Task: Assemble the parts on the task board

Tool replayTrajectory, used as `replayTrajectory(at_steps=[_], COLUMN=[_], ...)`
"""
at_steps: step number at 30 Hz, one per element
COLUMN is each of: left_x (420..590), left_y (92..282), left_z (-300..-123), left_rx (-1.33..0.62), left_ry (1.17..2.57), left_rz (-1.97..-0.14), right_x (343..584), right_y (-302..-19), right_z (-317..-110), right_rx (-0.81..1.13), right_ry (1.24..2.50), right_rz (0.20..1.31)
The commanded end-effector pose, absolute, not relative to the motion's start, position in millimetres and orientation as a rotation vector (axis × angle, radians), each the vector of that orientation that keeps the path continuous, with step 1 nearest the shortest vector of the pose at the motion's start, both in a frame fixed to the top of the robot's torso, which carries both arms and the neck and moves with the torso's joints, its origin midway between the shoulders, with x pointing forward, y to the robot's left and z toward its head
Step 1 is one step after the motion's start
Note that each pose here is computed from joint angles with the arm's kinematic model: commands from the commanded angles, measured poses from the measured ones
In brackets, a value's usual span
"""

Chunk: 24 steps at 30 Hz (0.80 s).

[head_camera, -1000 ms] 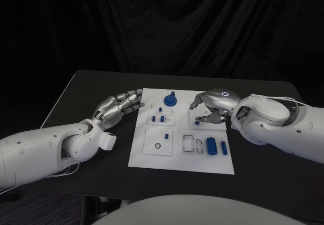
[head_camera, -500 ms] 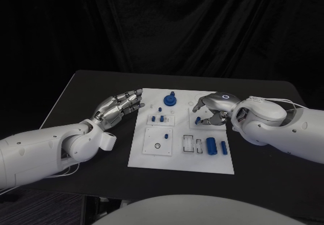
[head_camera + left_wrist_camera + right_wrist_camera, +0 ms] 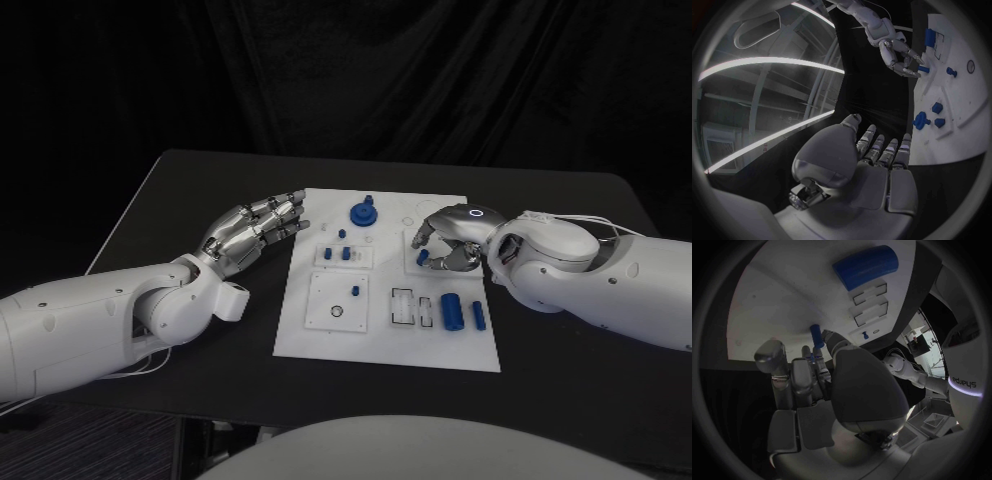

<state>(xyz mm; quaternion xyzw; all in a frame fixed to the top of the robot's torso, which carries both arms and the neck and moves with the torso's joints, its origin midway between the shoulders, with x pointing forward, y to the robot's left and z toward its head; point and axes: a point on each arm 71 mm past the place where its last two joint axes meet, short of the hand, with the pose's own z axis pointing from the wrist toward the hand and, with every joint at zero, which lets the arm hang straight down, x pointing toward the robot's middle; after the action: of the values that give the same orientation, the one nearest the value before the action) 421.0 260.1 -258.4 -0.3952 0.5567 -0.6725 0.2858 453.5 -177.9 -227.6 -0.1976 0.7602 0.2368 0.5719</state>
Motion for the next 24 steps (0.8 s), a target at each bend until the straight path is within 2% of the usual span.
replayTrajectory(at_steps=[1,24], left_x=[420.4,420.1], left_y=[259.2,259.4], left_z=[-255.2,-257.4], left_rx=[-1.034,-1.040], left_ry=[1.436,1.447], left_rz=[-1.843,-1.841], right_x=[453.6,455.6], right_y=[-179.1,-177.3], right_z=[-233.8,-240.7], right_rx=[-0.468,-0.463], right_ry=[1.802,1.764], right_rz=[0.554,0.587])
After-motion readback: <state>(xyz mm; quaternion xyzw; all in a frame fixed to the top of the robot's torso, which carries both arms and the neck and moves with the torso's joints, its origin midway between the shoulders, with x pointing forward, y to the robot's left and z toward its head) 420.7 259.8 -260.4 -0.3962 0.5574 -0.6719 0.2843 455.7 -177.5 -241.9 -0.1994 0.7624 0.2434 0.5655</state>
